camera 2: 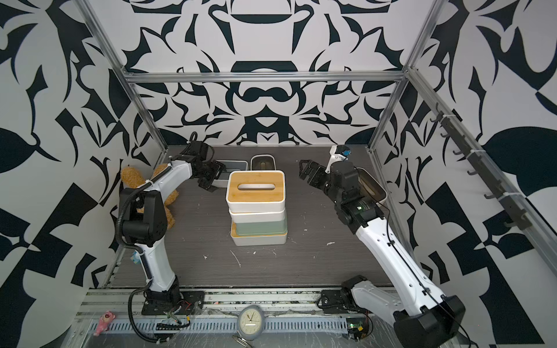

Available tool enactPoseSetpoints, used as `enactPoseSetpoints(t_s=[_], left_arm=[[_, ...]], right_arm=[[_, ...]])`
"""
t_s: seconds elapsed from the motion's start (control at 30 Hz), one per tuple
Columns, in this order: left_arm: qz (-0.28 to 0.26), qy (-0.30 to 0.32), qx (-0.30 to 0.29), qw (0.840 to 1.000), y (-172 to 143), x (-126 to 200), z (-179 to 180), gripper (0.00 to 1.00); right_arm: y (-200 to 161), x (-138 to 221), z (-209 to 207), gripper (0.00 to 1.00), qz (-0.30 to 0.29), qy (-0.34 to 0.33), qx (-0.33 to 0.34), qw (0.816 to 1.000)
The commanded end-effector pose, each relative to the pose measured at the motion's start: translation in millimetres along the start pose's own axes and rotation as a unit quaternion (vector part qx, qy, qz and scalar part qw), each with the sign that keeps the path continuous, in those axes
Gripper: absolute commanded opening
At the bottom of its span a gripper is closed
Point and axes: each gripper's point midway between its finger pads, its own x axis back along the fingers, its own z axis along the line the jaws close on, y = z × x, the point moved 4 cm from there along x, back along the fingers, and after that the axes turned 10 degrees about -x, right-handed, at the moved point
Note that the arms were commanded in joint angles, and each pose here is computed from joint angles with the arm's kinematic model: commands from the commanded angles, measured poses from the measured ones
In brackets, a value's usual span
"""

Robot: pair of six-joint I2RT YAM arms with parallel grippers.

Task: Stack the tissue boxes
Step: Pick up the tissue box from the center of the board.

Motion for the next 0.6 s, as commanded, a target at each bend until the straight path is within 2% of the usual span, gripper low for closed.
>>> enactPoseSetpoints(t_s=[0.0, 0.17, 0.57], left_arm=[[-0.019, 0.06, 0.058, 0.996, 5, -11, 13, 0.86], [-0.023, 0.067, 0.084, 0.994, 12, -28, 10, 0.8], [-0.031, 0.106, 0.093, 0.989, 22, -52, 7, 0.84]], right_arm=[[6, 16, 9, 0.99, -0.018, 0.028, 0.026, 0.999], [2, 32, 7, 0.99, -0.017, 0.036, 0.05, 0.998], [-10, 58, -6, 0.99, -0.014, 0.042, 0.077, 0.996]])
